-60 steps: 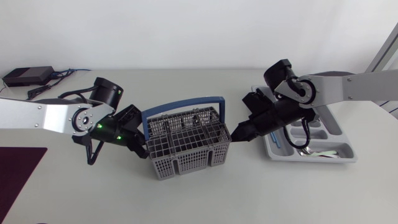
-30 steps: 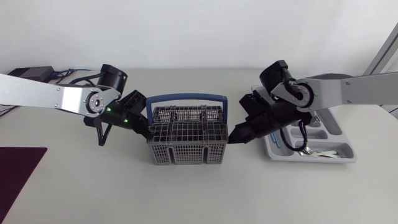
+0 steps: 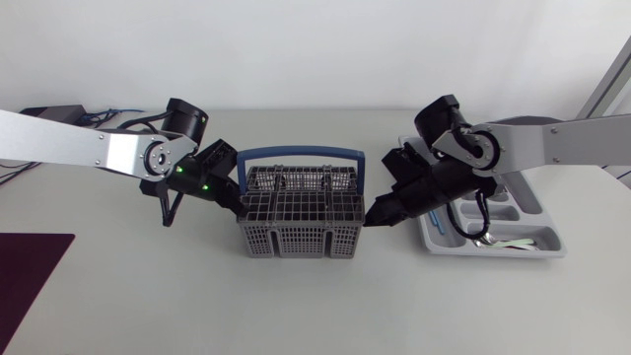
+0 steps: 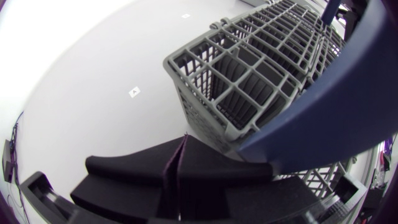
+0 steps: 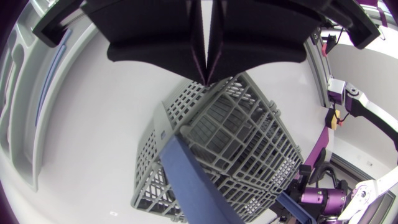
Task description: Unload the cutlery basket into the drawer organizer.
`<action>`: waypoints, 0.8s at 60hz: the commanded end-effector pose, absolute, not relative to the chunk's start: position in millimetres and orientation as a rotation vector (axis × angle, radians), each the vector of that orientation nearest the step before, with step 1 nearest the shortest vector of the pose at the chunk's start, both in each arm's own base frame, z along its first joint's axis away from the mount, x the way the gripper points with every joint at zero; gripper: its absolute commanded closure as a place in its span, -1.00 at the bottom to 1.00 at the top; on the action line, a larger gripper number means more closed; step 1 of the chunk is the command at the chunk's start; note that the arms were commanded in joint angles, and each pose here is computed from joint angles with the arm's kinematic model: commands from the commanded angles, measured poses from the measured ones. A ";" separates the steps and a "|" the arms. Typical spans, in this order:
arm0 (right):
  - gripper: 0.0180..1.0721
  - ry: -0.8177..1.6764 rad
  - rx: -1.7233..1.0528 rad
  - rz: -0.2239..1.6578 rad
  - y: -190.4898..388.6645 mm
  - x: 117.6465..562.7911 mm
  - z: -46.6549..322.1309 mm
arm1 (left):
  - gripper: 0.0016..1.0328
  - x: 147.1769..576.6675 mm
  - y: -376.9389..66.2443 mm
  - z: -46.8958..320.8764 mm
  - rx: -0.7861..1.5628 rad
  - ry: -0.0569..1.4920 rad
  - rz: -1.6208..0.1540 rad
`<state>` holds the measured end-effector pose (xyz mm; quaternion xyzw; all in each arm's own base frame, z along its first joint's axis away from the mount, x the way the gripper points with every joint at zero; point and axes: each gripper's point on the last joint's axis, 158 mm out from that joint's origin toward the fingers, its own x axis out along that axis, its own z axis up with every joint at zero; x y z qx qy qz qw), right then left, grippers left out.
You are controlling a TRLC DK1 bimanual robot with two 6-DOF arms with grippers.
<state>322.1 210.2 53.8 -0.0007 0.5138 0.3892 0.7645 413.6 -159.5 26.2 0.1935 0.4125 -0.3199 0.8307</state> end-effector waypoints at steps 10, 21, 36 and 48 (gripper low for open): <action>0.89 1.033 0.001 0.861 219.8 335.0 72.2 | 0.74 413.2 -185.5 32.5 0.416 0.847 -0.735; 0.89 1.033 -0.007 0.851 218.1 336.1 70.8 | 0.74 415.5 -183.8 26.8 0.412 0.860 -0.730; 0.89 1.045 -0.011 0.850 215.7 330.7 64.2 | 0.74 423.4 -174.7 24.3 0.404 0.864 -0.706; 0.89 1.051 -0.014 0.851 216.0 326.0 61.5 | 0.74 425.2 -168.7 19.9 0.398 0.874 -0.695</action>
